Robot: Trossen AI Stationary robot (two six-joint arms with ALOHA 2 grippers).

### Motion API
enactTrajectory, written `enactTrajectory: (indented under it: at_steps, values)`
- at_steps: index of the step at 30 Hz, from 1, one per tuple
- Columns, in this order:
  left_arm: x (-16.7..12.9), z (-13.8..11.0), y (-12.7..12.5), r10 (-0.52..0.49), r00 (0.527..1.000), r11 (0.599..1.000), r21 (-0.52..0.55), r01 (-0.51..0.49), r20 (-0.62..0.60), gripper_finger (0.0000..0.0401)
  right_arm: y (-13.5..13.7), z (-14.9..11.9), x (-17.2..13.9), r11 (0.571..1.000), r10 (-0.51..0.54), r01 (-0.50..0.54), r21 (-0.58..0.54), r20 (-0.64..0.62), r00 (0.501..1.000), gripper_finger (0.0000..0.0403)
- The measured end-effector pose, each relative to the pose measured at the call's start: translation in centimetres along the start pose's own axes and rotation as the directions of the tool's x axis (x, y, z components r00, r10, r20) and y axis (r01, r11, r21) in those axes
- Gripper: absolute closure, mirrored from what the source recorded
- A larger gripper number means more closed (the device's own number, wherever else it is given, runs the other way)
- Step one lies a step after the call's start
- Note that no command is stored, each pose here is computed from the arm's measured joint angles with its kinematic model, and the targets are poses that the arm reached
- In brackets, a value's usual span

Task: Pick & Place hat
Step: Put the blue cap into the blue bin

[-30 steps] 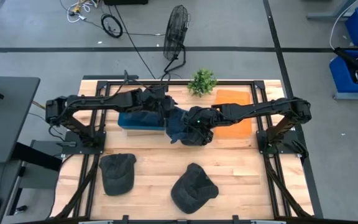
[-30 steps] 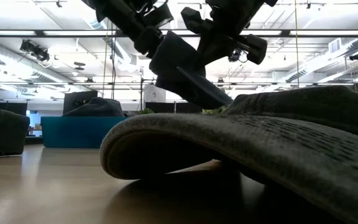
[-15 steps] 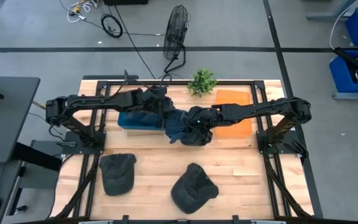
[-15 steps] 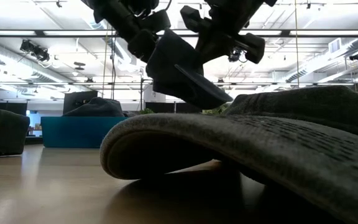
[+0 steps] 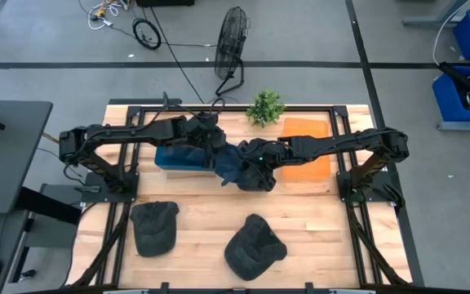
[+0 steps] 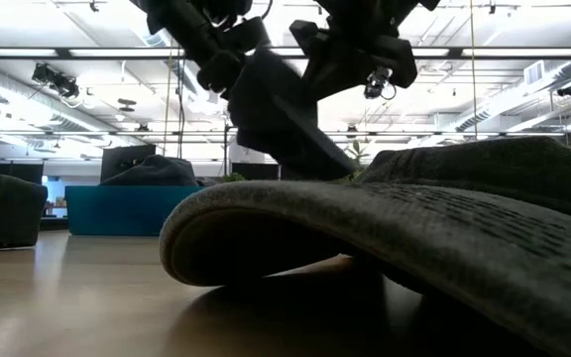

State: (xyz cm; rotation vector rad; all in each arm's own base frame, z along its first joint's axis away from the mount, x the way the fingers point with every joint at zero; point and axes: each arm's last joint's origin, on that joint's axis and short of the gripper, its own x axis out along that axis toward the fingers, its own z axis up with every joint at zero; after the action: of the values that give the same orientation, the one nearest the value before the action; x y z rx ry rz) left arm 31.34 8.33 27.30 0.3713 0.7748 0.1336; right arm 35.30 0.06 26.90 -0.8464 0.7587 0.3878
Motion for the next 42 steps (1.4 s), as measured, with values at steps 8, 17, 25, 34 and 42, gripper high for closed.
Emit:
enactTrajectory:
  at_steps: [8, 17, 25, 34, 42]
  values:
    - [-3.4, 1.6, 1.8, 0.130, 0.979, 0.982, 0.156, -0.105, -0.157, 0.0393, 0.0, 0.0, 0.0, 0.998, 0.000, 0.000, 0.062, 0.000, 1.000, 0.0275]
    - [-7.5, 2.2, 4.4, 0.108, 0.941, 0.967, 0.252, -0.025, -0.321, 0.0394, 0.1, 0.0, 0.0, 0.982, 0.000, 0.002, 0.191, -0.009, 1.000, 0.0259]
    - [-10.1, -0.4, 6.1, -0.079, 0.855, 0.948, 0.226, 0.223, -0.513, 0.0395, 0.3, -0.2, 0.0, 0.969, 0.020, -0.014, 0.246, -0.025, 0.999, 0.0259]
    - [-10.3, -0.5, 7.8, -0.109, 0.891, 0.917, 0.302, 0.261, -0.440, 0.0395, 0.3, -0.2, 0.0, 0.968, 0.025, -0.017, 0.251, -0.028, 0.999, 0.0259]
    - [-12.7, 1.4, 8.2, -0.103, 0.920, 0.933, 0.283, 0.221, -0.378, 0.0395, 0.3, -0.2, 0.0, 0.964, 0.024, -0.016, 0.267, -0.029, 0.999, 0.0259]
